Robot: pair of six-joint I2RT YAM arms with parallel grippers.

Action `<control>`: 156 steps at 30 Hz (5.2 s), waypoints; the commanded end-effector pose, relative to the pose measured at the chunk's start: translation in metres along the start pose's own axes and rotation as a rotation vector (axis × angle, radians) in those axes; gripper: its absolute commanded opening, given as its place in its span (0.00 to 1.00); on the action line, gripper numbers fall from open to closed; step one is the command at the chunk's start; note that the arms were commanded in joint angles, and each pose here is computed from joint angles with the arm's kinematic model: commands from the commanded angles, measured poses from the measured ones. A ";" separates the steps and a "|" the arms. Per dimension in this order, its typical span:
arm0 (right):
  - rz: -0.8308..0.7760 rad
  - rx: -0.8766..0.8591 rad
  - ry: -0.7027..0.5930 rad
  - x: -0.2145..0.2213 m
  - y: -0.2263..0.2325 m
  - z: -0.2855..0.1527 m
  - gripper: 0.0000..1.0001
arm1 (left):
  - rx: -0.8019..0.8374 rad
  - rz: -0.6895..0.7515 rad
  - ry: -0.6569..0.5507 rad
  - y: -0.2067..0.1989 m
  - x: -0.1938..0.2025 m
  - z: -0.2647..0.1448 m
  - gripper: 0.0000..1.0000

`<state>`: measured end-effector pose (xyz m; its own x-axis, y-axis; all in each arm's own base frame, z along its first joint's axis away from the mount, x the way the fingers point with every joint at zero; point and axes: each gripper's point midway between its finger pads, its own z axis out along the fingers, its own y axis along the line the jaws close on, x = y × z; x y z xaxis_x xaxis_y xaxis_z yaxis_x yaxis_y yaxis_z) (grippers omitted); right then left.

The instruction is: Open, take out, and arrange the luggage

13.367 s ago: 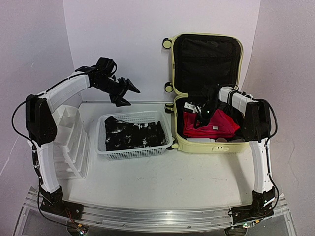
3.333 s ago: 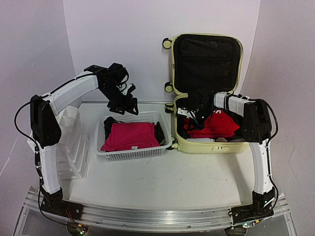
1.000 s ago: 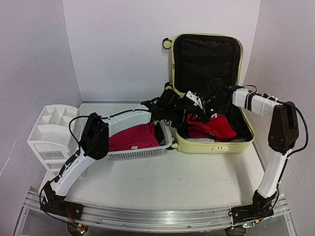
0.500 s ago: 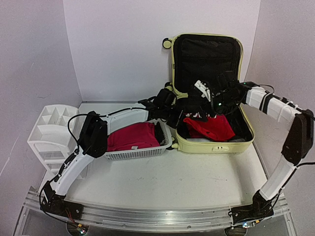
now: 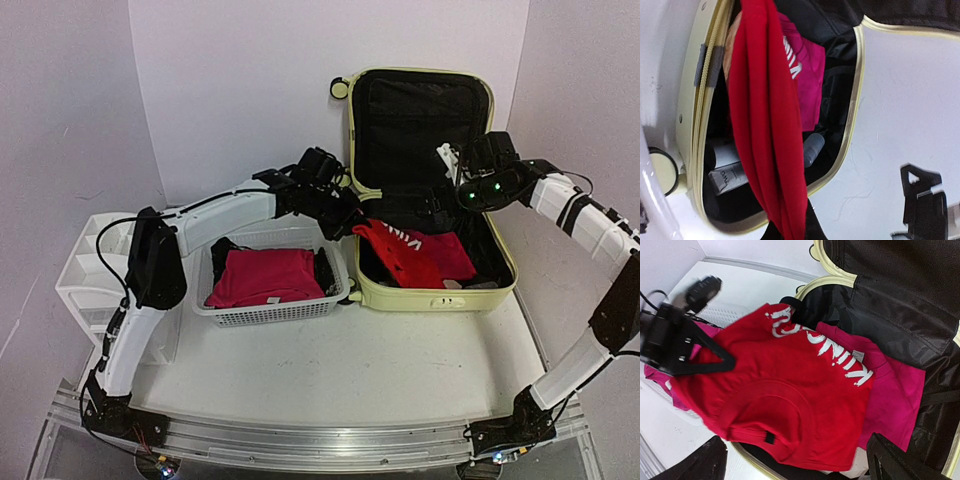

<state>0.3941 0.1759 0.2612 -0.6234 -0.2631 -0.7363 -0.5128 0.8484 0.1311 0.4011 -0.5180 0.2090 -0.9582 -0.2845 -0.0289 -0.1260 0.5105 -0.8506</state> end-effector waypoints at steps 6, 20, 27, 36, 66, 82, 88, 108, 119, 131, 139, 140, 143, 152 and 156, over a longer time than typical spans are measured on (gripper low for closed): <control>0.020 -0.025 -0.022 -0.004 0.009 -0.010 0.98 | 0.007 0.204 -0.069 -0.026 -0.007 -0.095 0.00; 0.024 -0.082 0.019 0.001 0.015 0.001 0.98 | -0.106 0.302 -0.121 0.038 -0.015 -0.153 0.00; 0.012 -0.072 0.039 0.005 0.013 0.003 0.98 | -0.103 0.269 -0.189 0.065 -0.019 -0.171 0.00; -0.002 -0.061 0.054 0.007 0.011 0.005 0.98 | -0.165 0.252 -0.213 0.105 -0.021 -0.185 0.00; 0.002 -0.074 0.112 0.009 0.008 0.022 0.98 | -0.445 0.539 -0.151 0.187 -0.023 -0.228 0.00; -0.059 0.031 0.331 0.040 -0.023 0.060 0.98 | -0.905 0.488 -0.307 0.173 -0.060 -0.304 0.56; -0.177 -0.094 0.450 0.053 -0.014 0.088 0.98 | -0.677 0.628 -0.151 0.130 -0.069 -0.245 0.62; -0.292 0.144 0.680 0.104 -0.023 0.175 0.65 | -0.525 0.718 -0.013 0.105 -0.091 -0.198 0.66; -0.232 0.153 0.606 0.093 -0.024 0.180 0.53 | -0.528 0.666 0.032 0.117 -0.085 -0.195 0.66; -0.011 0.123 0.341 0.017 -0.043 0.141 0.88 | -0.528 0.631 0.062 0.127 -0.077 -0.193 0.66; -0.385 -0.154 0.384 0.047 0.004 0.149 0.72 | -0.519 0.644 0.063 0.124 -0.079 -0.192 0.66; -0.474 -0.214 0.381 0.053 0.010 0.147 0.67 | -0.514 0.648 0.066 0.123 -0.078 -0.191 0.65; -0.660 -0.265 0.385 0.071 0.010 0.150 0.60 | -0.505 0.651 0.073 0.122 -0.078 -0.190 0.66; -0.829 -0.361 0.414 0.085 0.008 0.166 0.61 | -0.501 0.648 0.074 0.119 -0.077 -0.191 0.66; -0.848 -0.365 0.447 0.096 0.005 0.170 0.63 | -0.502 0.644 0.072 0.118 -0.076 -0.193 0.66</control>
<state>0.4319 0.2292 0.0811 -0.1793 -0.9110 -0.3715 -0.9746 0.2160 -0.0592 0.4079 -0.2765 0.1906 -0.9086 0.2416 -0.3406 0.3554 0.8756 -0.3270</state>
